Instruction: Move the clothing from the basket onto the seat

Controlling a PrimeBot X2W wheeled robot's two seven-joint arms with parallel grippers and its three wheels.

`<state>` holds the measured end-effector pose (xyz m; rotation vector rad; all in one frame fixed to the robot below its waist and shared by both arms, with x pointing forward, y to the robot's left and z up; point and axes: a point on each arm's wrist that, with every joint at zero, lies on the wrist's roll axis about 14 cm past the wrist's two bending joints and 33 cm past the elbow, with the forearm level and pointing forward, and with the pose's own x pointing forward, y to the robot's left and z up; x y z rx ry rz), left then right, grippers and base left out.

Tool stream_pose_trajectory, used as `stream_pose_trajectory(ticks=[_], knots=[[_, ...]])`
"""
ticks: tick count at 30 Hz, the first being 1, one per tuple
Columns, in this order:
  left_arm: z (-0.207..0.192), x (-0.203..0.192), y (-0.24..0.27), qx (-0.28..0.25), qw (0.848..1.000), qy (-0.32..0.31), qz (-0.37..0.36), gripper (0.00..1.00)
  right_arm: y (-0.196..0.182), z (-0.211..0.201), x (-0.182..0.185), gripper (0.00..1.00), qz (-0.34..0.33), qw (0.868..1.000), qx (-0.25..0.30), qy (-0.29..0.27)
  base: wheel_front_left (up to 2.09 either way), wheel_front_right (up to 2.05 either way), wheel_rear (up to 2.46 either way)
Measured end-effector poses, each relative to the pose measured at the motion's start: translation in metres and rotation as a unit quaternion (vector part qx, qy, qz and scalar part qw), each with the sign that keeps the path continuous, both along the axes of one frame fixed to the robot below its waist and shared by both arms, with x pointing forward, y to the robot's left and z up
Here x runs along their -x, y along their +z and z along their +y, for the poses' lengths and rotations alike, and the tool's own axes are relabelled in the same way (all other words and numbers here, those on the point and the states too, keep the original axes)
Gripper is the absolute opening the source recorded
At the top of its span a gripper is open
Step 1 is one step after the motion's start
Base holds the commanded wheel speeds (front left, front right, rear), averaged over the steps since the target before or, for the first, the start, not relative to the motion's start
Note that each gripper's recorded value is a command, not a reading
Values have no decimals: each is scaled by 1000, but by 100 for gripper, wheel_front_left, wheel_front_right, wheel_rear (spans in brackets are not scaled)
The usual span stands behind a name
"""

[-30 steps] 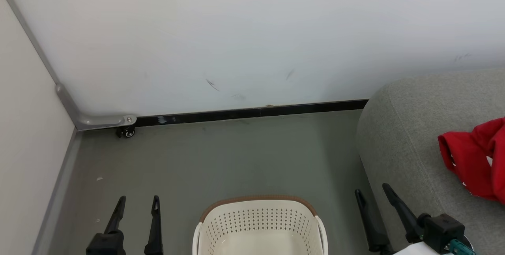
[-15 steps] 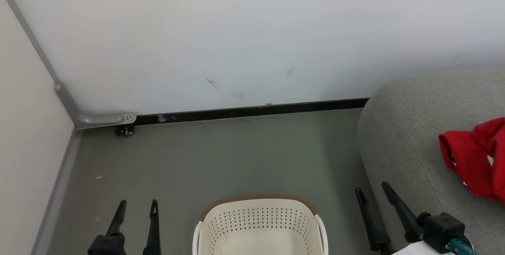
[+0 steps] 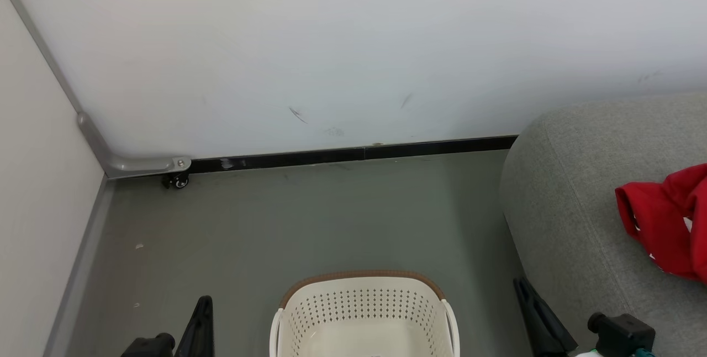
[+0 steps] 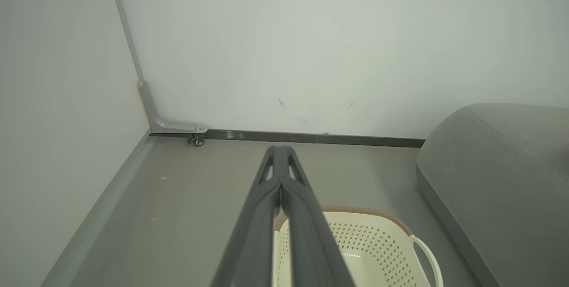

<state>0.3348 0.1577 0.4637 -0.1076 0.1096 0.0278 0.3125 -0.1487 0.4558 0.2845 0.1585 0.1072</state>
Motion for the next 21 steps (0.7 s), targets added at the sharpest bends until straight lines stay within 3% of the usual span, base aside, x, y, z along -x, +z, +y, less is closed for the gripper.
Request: stream_pose_trajectory(ticks=[21], knots=[[11,-5,-15,178,982,40,56,0,1,-17,-10,0,14,985,-161,-55,0,0,0]])
